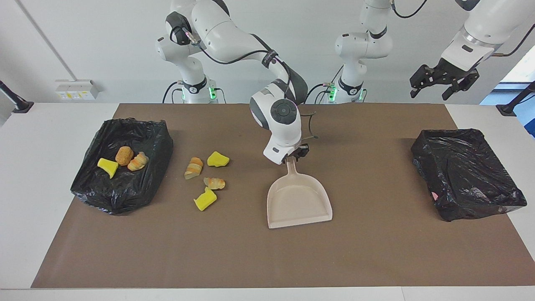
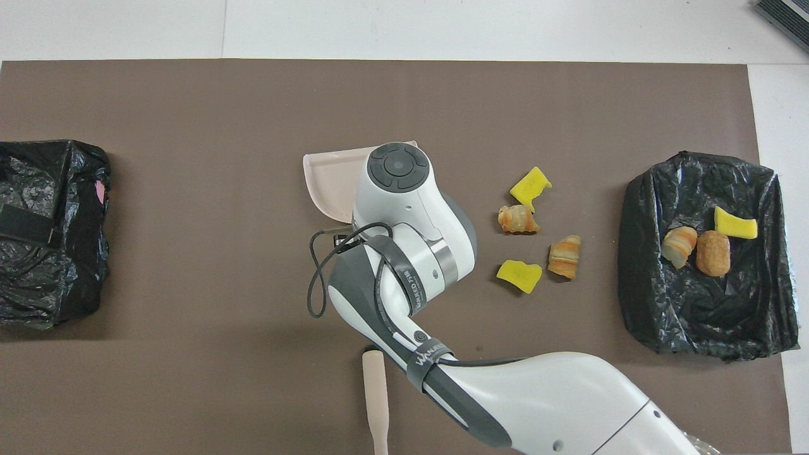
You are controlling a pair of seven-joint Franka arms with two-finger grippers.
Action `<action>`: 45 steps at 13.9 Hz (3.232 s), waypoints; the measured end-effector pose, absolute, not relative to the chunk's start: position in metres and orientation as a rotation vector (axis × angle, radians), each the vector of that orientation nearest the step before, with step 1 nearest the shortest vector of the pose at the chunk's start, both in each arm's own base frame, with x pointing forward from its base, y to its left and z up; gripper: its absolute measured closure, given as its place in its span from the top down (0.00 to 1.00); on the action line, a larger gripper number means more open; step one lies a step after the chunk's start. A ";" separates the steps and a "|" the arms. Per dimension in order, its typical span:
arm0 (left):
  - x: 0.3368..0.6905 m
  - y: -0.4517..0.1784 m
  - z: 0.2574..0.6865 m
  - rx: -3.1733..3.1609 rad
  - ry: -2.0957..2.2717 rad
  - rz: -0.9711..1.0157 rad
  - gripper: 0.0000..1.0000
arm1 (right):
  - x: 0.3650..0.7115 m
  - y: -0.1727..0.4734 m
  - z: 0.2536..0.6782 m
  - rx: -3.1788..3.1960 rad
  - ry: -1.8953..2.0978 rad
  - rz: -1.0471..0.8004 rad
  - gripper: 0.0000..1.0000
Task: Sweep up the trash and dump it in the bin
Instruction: 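Lower the dustpan onto the mat and release it with the right gripper, then reach the left gripper to the dustpan handle and grasp it, then turn the dustpan with the left gripper so its mouth faces the debris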
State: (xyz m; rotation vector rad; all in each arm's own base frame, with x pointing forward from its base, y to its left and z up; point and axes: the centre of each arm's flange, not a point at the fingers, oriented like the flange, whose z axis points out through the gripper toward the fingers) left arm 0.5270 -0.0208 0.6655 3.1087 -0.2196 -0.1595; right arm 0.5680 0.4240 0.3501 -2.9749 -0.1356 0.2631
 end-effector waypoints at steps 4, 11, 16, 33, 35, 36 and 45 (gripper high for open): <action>0.526 -0.033 0.666 3.107 -0.255 -0.159 1.00 | 0.566 0.424 0.387 -2.958 -0.147 0.207 1.00; 0.529 -0.085 0.665 3.099 -0.381 -0.076 1.00 | 0.500 0.395 0.468 -3.004 -0.217 0.308 1.00; 0.532 -0.173 0.615 3.101 -0.347 -0.015 1.00 | 0.405 0.395 0.461 -3.015 -0.323 0.421 1.00; 0.529 -0.365 0.397 3.068 -0.196 -0.039 1.00 | 0.227 0.424 0.341 -3.004 -0.232 0.427 1.00; 0.530 -0.366 0.387 3.069 -0.197 -0.059 1.00 | 0.217 0.423 0.332 -3.003 -0.230 0.434 1.00; 0.529 -0.368 0.381 3.071 -0.199 -0.073 1.00 | 0.213 0.423 0.330 -3.009 -0.222 0.440 1.00; 0.530 -0.383 0.350 3.123 -0.186 -0.002 0.77 | 0.189 0.419 0.317 -3.033 -0.218 0.464 0.93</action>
